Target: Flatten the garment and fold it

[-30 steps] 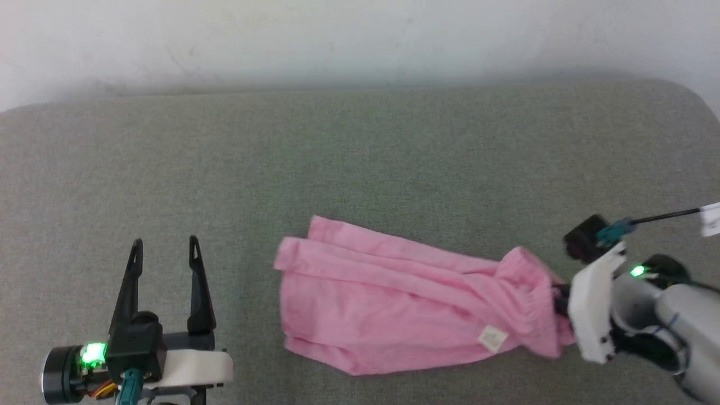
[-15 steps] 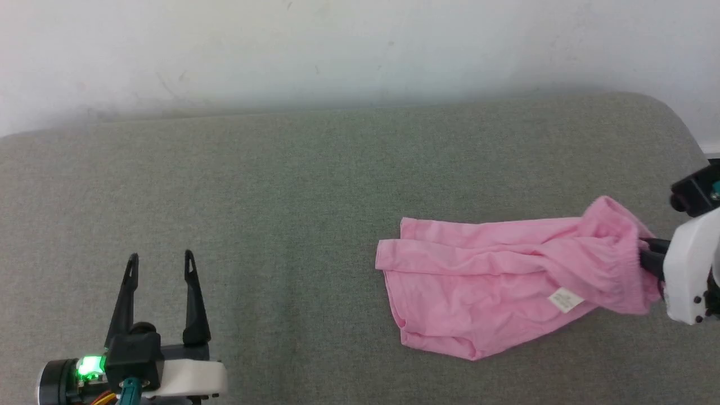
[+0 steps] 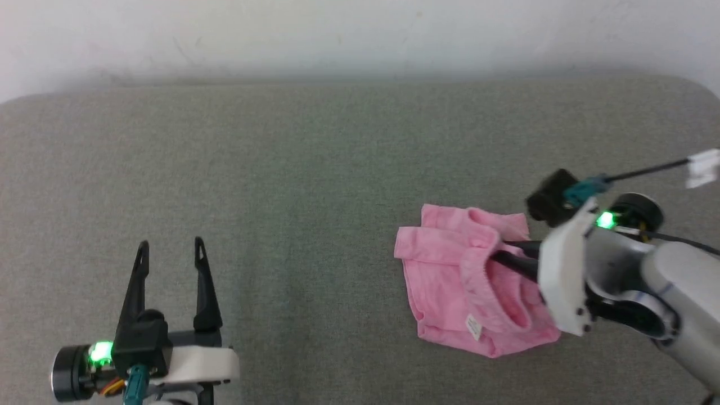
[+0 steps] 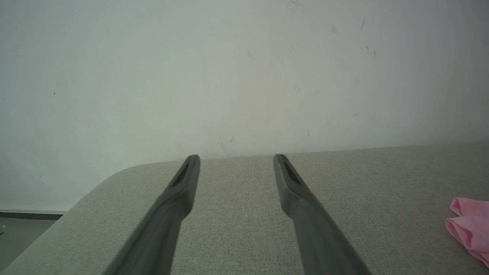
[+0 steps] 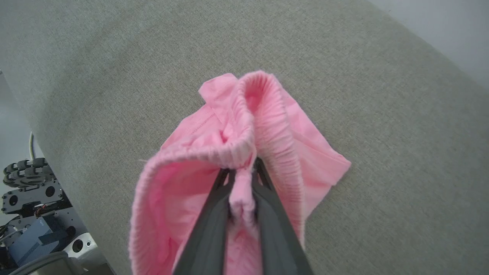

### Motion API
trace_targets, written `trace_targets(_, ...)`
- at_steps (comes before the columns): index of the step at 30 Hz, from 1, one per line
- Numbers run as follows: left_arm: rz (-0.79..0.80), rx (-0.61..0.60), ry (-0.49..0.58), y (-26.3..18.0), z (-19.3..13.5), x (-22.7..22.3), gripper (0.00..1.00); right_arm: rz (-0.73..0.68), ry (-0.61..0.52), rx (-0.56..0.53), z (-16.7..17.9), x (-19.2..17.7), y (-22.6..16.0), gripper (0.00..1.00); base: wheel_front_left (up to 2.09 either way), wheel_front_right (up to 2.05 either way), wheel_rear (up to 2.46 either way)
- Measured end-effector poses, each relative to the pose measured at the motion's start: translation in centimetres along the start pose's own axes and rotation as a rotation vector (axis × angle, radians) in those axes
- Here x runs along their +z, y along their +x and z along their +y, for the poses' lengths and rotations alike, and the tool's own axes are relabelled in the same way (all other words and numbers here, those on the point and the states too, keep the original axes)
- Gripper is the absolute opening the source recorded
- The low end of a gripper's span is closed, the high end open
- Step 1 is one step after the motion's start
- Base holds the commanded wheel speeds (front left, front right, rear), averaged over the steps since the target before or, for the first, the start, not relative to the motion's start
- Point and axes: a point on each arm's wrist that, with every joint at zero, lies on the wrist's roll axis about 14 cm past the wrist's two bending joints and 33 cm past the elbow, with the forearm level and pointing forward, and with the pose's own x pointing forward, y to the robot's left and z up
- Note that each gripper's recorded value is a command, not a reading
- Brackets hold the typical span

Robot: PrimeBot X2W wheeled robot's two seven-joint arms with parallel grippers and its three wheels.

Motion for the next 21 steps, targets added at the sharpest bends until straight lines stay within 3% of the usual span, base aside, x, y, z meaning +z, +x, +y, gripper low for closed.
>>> trace_targets(5,0.002,0.011,-0.004,1.2,0.1,-0.3,1.0,0.102,-0.009,0.027,0.6,-1.6,4.6,0.0,0.0,0.0,0.0)
trace_targets(8,0.026,0.027,0.004,1.3,0.5,-1.2,1.0,0.231,-0.01,0.043,1.1,-5.2,7.3,0.0,0.0,0.0,0.0)
trace_targets(13,0.047,0.042,0.013,1.1,1.0,-1.8,1.0,0.24,-0.01,0.051,1.2,-6.0,8.6,0.0,0.0,0.0,0.0)
trace_targets(14,0.046,0.043,0.013,1.1,1.0,-1.8,1.0,0.228,-0.009,0.049,1.1,-5.9,8.6,0.15,0.0,0.0,0.0)
trace_targets(15,0.046,0.043,0.013,1.1,1.0,-1.8,1.0,0.214,-0.014,0.047,1.1,-5.8,8.6,0.42,0.0,0.0,0.0)
trace_targets(16,0.046,0.043,0.014,1.1,1.0,-1.8,1.0,0.191,-0.022,0.047,1.2,-5.5,8.5,0.89,0.0,0.0,0.0)
trace_targets(17,0.045,0.044,0.014,1.1,1.1,-1.7,1.0,0.164,-0.027,0.047,1.3,-5.2,8.3,1.0,0.0,0.0,0.0)
trace_targets(21,0.032,0.045,0.012,0.9,1.2,-1.2,1.0,0.021,-0.046,0.023,0.8,-2.6,6.6,1.0,0.0,0.0,0.0)
